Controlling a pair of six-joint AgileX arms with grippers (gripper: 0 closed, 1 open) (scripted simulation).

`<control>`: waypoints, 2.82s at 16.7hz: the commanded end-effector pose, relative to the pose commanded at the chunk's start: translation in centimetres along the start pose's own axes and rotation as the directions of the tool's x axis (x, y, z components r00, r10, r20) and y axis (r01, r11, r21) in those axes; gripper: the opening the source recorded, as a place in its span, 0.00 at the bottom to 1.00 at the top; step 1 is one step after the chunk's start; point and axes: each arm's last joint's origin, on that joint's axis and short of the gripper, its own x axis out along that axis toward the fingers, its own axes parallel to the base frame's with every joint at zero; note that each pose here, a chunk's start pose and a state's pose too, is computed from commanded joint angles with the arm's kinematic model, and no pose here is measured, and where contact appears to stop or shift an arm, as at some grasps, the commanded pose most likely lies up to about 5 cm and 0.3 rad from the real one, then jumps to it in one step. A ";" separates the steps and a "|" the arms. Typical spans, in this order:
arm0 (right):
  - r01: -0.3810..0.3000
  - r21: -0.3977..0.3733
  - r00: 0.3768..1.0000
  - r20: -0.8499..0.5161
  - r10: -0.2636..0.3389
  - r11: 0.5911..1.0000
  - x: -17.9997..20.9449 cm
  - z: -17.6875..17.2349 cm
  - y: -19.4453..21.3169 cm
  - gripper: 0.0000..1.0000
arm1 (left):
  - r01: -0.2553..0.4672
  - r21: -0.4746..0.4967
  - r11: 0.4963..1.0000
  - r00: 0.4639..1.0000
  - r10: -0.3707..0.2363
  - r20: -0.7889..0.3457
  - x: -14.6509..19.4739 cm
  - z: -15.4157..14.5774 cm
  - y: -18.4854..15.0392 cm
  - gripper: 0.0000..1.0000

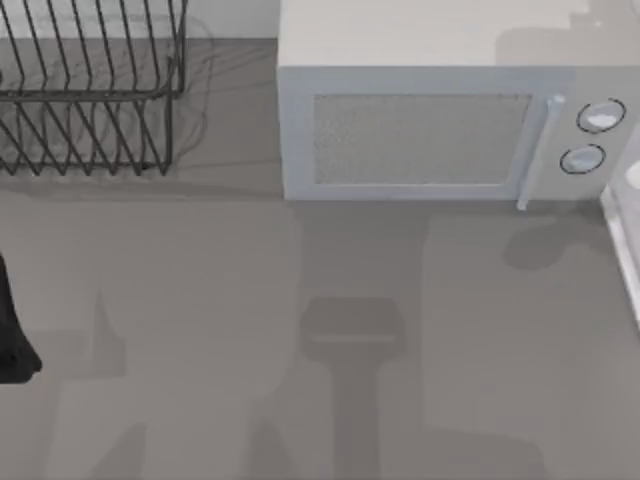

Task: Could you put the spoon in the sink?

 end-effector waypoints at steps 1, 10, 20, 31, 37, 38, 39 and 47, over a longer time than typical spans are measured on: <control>-0.006 -0.003 1.000 0.005 0.006 1.000 0.4 0.6 0.3 0.00 | 0.000 0.000 1.000 1.000 0.000 0.000 0.0 0.0 0.0 1.00; -0.039 -0.019 0.999 0.032 0.040 0.999 1.8 2.3 0.7 0.00 | 0.000 0.000 1.000 1.000 0.000 0.000 0.0 0.0 0.0 1.00; -0.045 -0.033 0.998 0.038 0.046 0.998 3.9 2.2 1.4 0.00 | 0.000 0.000 1.000 1.000 0.000 0.000 0.0 0.0 0.0 1.00; -0.039 -0.019 0.999 0.032 0.040 0.999 6.3 2.3 0.9 0.15 | 0.000 0.000 1.000 1.000 0.000 0.000 0.0 0.0 0.0 1.00; -0.039 -0.019 0.999 0.032 0.040 0.999 6.3 2.3 0.9 0.60 | 0.000 0.000 1.000 1.000 0.000 0.000 0.0 0.0 0.0 1.00; -0.039 -0.019 0.999 0.032 0.040 0.999 6.3 2.3 0.9 0.68 | 0.000 0.000 1.000 1.000 0.000 0.000 0.0 0.0 0.0 1.00; -0.039 -0.019 0.999 0.032 0.040 0.999 6.3 2.3 0.9 0.75 | 0.000 0.000 1.000 1.000 0.000 0.000 0.0 0.0 0.0 1.00; -0.039 -0.019 0.999 0.032 0.040 0.999 6.3 2.3 0.9 1.00 | 0.000 0.000 1.000 1.000 0.000 0.000 0.0 0.0 0.0 1.00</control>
